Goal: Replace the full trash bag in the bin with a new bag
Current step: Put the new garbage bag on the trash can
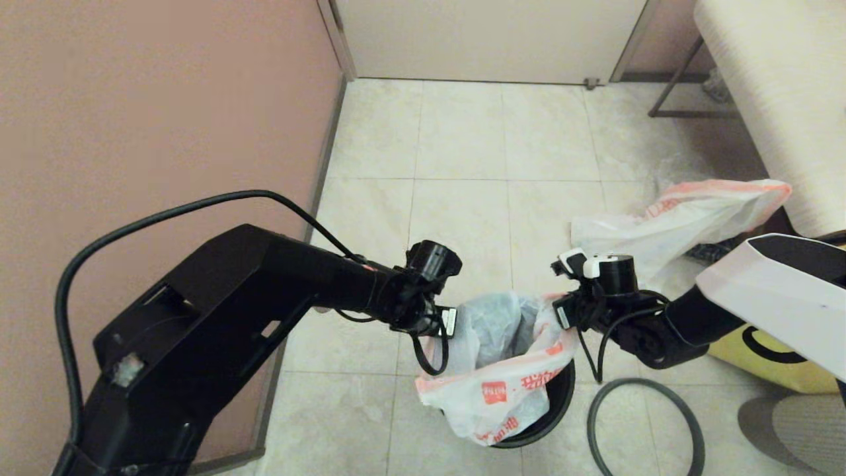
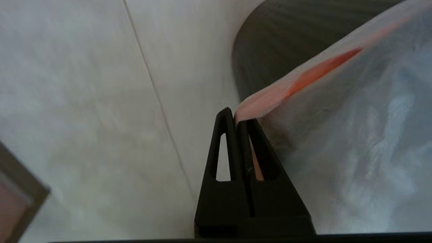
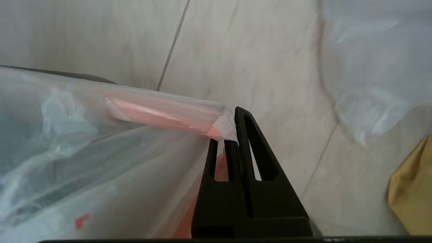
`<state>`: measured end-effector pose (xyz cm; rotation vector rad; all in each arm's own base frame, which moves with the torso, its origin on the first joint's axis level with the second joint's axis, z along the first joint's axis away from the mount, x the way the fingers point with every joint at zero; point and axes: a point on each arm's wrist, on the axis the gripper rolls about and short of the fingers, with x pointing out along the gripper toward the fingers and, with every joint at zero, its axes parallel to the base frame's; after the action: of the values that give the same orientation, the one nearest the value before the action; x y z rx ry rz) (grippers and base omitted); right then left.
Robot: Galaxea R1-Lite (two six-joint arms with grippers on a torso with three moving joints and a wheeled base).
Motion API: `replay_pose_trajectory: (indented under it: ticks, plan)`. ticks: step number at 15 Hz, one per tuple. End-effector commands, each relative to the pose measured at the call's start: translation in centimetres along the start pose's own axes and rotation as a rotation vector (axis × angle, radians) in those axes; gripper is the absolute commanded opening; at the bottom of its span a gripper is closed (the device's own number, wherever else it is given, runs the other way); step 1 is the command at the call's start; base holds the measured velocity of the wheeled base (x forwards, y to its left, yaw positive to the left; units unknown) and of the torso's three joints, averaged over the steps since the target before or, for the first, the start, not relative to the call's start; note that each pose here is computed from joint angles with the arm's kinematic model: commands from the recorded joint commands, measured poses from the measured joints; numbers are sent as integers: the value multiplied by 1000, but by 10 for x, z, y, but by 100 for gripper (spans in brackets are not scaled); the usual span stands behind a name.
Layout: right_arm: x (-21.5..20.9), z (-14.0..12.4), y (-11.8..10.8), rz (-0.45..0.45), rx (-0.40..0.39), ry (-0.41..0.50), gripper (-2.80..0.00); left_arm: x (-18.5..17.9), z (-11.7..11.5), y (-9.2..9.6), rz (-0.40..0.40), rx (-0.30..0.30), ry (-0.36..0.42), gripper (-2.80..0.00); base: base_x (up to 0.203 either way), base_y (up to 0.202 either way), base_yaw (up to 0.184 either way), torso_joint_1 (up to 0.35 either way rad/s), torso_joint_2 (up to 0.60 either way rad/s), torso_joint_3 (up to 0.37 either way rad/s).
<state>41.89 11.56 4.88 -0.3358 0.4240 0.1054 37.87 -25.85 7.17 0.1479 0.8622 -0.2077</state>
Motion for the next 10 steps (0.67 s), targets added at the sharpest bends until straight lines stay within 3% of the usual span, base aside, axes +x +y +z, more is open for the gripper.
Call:
replay_pose_trajectory:
  ticks: [1, 5, 6, 7, 10]
  plan:
    - [-2, 0, 2, 11, -11, 14, -280, -1, -9, 5, -1, 4, 44, -280, 0, 0, 0, 0, 0, 0]
    - [1, -1, 5, 25, -35, 23, -280, 0, -16, 12, -24, -13, 80, -280, 0, 0, 0, 0, 0, 0]
    - [0, 1, 5, 23, -42, 18, 0, -4, -15, 12, -30, -13, 77, -280, 0, 0, 0, 0, 0, 0]
    - [-3, 4, 5, 22, -42, 10, 0, -10, -14, 12, -38, -14, 71, 0, 0, 0, 0, 0, 0, 0]
    - [-27, 16, 8, 39, -49, -12, 0, -46, -14, 13, -82, -6, 53, 0, 0, 0, 0, 0, 0, 0]
